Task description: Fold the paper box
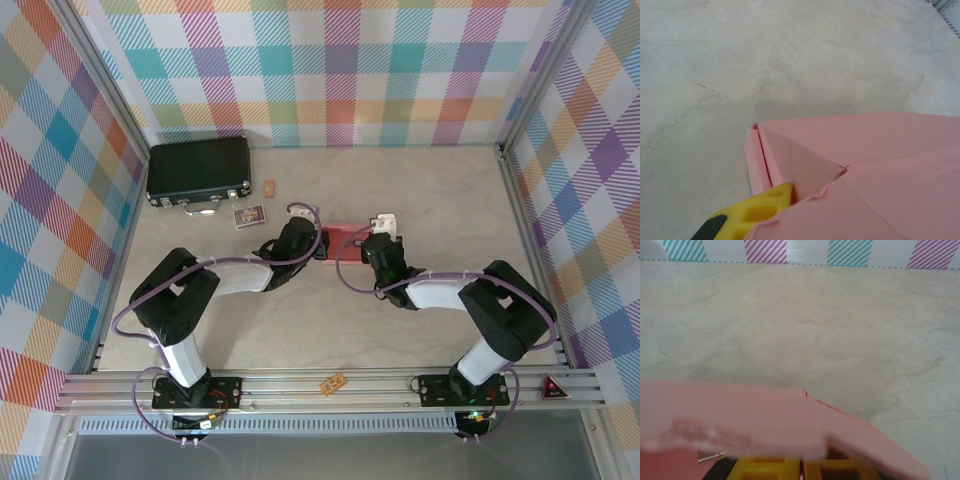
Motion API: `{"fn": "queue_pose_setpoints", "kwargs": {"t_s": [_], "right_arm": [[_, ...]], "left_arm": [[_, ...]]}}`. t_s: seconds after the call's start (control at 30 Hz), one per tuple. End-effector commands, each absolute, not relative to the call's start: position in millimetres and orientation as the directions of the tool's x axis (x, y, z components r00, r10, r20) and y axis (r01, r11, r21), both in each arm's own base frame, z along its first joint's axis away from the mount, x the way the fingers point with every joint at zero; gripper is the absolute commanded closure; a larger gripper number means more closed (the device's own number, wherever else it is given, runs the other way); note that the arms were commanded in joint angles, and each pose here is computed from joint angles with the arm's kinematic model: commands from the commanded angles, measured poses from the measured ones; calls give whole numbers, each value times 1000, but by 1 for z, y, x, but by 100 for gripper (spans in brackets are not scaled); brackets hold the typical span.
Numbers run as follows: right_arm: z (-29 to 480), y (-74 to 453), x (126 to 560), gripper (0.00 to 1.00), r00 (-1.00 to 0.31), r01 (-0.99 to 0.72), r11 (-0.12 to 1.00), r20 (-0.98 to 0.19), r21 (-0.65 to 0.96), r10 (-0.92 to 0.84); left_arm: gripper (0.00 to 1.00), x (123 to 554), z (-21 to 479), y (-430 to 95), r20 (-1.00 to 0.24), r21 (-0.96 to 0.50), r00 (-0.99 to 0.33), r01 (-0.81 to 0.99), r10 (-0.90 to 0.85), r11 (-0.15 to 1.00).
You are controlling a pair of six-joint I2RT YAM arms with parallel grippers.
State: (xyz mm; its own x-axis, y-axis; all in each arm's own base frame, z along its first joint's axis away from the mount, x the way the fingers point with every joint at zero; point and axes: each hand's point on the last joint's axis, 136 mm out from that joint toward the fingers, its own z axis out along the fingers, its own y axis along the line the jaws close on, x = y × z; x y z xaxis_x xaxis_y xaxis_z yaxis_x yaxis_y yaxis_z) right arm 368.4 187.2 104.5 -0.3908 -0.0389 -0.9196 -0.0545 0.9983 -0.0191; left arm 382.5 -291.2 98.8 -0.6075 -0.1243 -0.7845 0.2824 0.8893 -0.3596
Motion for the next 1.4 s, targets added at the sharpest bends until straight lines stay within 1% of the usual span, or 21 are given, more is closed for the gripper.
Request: {"fn": "queue_pose_setpoints", "kwargs": {"t_s": [0.0, 0.13, 0.23, 0.3, 0.97, 1.23, 1.37], "right_arm": [[102, 192, 361, 90, -399, -66, 998, -916, -4, -30], [101, 194, 356, 90, -404, -72, 997, -914, -3, -32], [96, 194, 352, 90, -415, -78, 997, -909, -3, -35], [94, 191, 349, 90, -413, -57, 998, -910, -14, -36], [73, 185, 319, 88, -457, -31, 999, -889, -22, -34], [70, 184, 310, 84, -470, -39, 999, -882, -30, -45], [73, 183, 308, 81, -472, -41, 999, -880, -30, -45]], "left_arm": [[87, 375, 116, -301, -792, -403, -590, 317, -154, 859], [86, 372, 113, -299, -789, -401, -596, 314, -150, 861], [84, 367, 109, -299, -783, -401, -605, 313, -145, 861], [84, 365, 105, -297, -778, -402, -611, 309, -144, 862], [84, 336, 73, -288, -743, -400, -656, 276, -134, 874], [83, 330, 69, -289, -737, -401, -663, 275, -129, 874], [80, 330, 71, -289, -739, -400, -661, 275, -130, 874]]}}
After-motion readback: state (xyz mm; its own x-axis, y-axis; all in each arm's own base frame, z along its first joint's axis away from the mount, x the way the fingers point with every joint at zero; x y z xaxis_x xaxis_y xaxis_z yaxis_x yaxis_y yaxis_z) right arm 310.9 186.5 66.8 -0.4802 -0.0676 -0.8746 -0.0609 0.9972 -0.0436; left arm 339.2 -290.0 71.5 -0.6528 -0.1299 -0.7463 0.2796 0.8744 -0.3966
